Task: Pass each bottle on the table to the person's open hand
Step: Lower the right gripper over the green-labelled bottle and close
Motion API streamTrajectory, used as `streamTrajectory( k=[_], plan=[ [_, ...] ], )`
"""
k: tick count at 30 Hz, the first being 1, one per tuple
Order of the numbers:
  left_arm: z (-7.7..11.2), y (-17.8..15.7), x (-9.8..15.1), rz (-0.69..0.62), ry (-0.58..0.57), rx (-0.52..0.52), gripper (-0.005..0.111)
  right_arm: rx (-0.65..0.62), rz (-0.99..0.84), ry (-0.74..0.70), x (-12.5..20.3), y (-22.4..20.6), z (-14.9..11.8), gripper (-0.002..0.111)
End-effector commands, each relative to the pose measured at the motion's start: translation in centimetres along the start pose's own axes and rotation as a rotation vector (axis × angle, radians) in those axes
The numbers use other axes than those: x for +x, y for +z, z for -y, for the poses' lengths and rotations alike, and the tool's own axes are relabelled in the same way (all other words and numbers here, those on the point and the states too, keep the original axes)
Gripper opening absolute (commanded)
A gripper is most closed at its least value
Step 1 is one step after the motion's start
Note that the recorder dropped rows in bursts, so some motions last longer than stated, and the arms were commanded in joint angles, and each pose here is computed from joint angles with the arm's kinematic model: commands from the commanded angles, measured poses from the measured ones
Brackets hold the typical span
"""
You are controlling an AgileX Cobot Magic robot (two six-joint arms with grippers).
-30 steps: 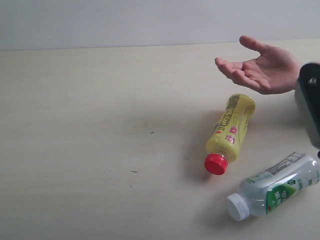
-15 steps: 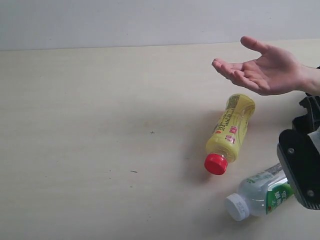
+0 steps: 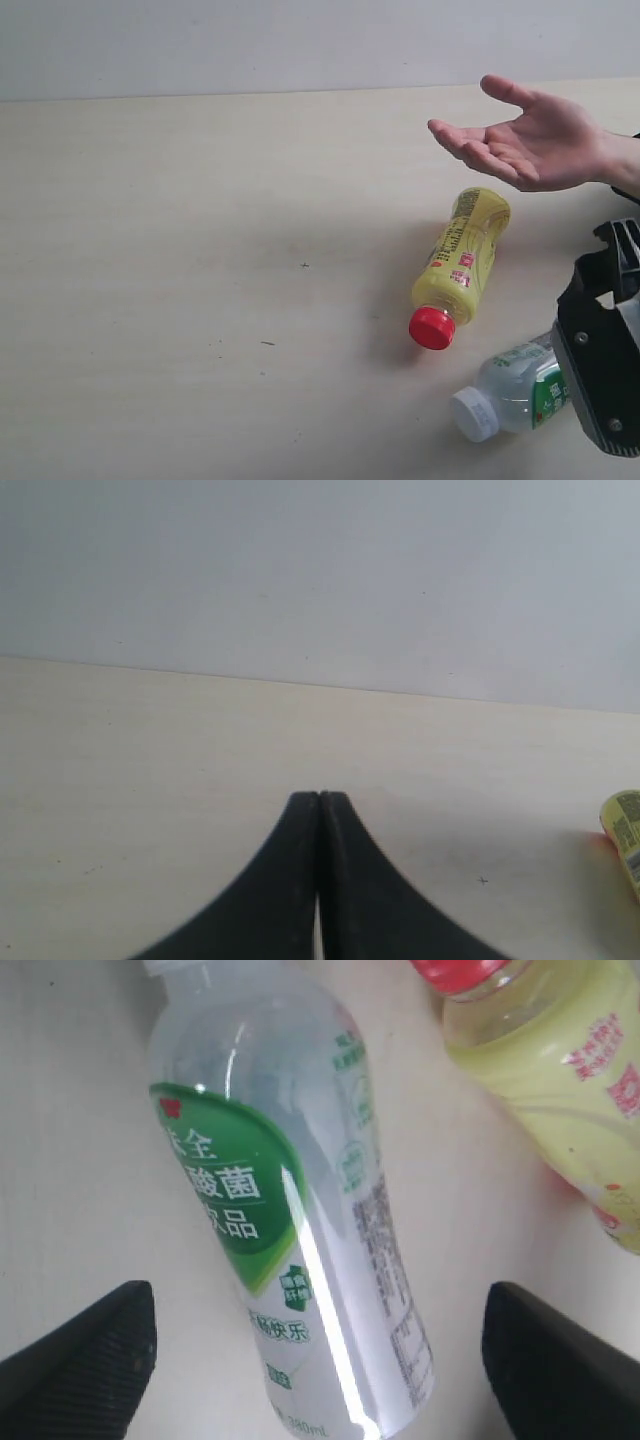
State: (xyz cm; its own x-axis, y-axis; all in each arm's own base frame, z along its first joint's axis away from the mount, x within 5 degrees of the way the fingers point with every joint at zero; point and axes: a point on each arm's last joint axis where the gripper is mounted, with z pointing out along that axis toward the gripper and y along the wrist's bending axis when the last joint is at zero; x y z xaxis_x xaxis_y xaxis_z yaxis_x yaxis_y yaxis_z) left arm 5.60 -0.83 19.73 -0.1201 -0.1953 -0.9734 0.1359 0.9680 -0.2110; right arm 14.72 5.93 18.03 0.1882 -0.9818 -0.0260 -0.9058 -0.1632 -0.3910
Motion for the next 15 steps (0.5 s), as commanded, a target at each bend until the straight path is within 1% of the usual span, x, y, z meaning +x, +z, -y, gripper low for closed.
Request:
streamTrajectory(
  k=[1,5,10,15],
  plan=[
    [0.0,0.0,-0.1,0.009,0.009,0.0,0.0,0.06,0.016,-0.034,-0.1,0.4,-0.2,0.089],
    [0.0,0.0,-0.1,0.009,0.009,0.0,0.0,0.09,0.021,-0.045,-0.1,0.5,0.2,0.089],
    [0.0,0.0,-0.1,0.009,0.009,0.0,0.0,0.061,0.019,-0.052,-0.3,1.5,0.3,0.089],
    [0.0,0.0,-0.1,0.009,0.009,0.0,0.0,0.069,0.015,-0.09,-0.4,2.5,0.7,0.089]
  ],
)
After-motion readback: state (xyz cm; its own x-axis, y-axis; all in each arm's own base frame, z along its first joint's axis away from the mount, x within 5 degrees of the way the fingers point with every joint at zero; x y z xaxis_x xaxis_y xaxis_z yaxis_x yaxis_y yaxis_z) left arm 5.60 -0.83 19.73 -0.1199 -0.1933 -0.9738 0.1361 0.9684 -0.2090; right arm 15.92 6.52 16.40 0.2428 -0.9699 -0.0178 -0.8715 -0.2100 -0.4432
